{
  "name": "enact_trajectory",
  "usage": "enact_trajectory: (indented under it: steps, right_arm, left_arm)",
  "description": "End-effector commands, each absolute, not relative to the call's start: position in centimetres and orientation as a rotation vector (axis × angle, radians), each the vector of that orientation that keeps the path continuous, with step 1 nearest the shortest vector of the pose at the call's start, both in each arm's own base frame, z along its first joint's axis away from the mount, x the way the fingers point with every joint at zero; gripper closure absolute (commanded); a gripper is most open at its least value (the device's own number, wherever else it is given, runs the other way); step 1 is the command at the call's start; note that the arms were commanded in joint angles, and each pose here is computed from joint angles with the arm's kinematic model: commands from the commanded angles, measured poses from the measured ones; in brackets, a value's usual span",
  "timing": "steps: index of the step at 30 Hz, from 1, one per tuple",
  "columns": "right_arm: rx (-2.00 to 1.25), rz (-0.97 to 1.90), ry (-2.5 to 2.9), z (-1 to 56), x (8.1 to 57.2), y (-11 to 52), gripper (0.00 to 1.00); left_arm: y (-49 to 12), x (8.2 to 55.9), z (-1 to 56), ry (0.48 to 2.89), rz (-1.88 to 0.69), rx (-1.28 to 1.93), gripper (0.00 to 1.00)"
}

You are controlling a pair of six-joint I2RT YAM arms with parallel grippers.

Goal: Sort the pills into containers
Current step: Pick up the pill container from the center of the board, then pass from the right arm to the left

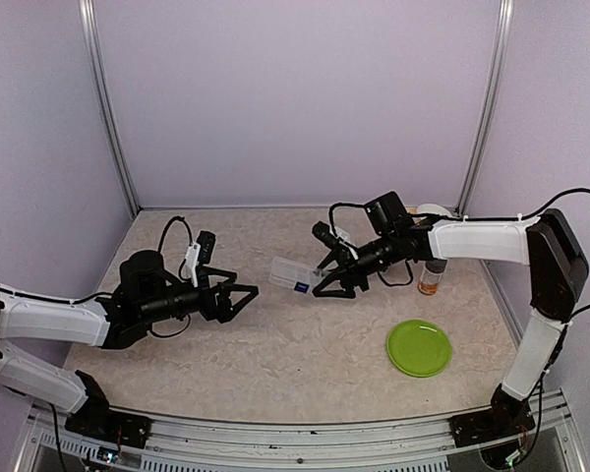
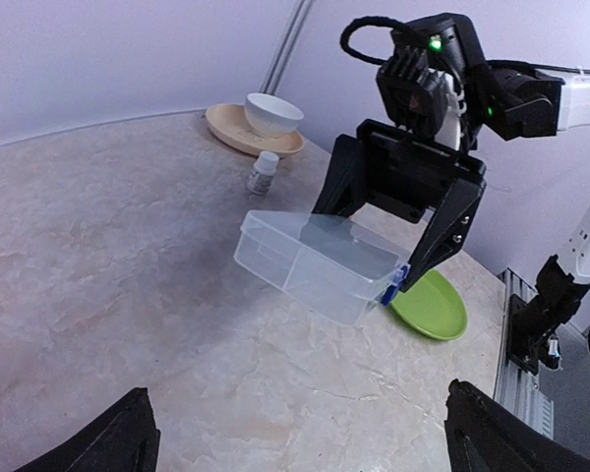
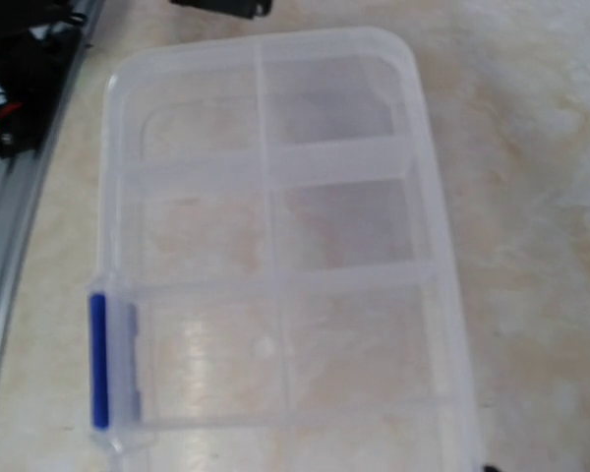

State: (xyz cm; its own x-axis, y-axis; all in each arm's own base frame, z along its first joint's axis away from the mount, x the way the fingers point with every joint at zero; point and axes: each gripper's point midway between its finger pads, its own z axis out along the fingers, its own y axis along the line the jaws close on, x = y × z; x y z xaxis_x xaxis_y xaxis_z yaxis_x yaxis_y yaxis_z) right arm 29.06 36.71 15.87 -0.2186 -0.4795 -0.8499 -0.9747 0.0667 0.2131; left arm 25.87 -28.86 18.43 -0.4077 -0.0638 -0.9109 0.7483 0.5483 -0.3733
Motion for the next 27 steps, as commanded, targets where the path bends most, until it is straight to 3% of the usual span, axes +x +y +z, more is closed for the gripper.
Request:
enact_trajectory:
  steps: [1, 13, 27]
  right_arm:
    - [-1.477, 1.194, 1.73, 17.3, 26.1, 36.8, 0.35]
    - [-1.575, 1.28, 1.685, 17.3, 21.9, 37.2, 0.35]
    - [-1.605, 1.299, 1.67, 17.4, 21.2, 37.6, 0.35]
  left_arm:
    - [-30.6, 24.4, 20.8, 1.602, -1.067, 0.708, 0.01]
    - [-34.0, 22.7, 21.4, 1.503, -1.136, 0.916, 0.01]
    - [-35.4, 21.6, 20.3, 1.502, -1.168, 1.052, 0.01]
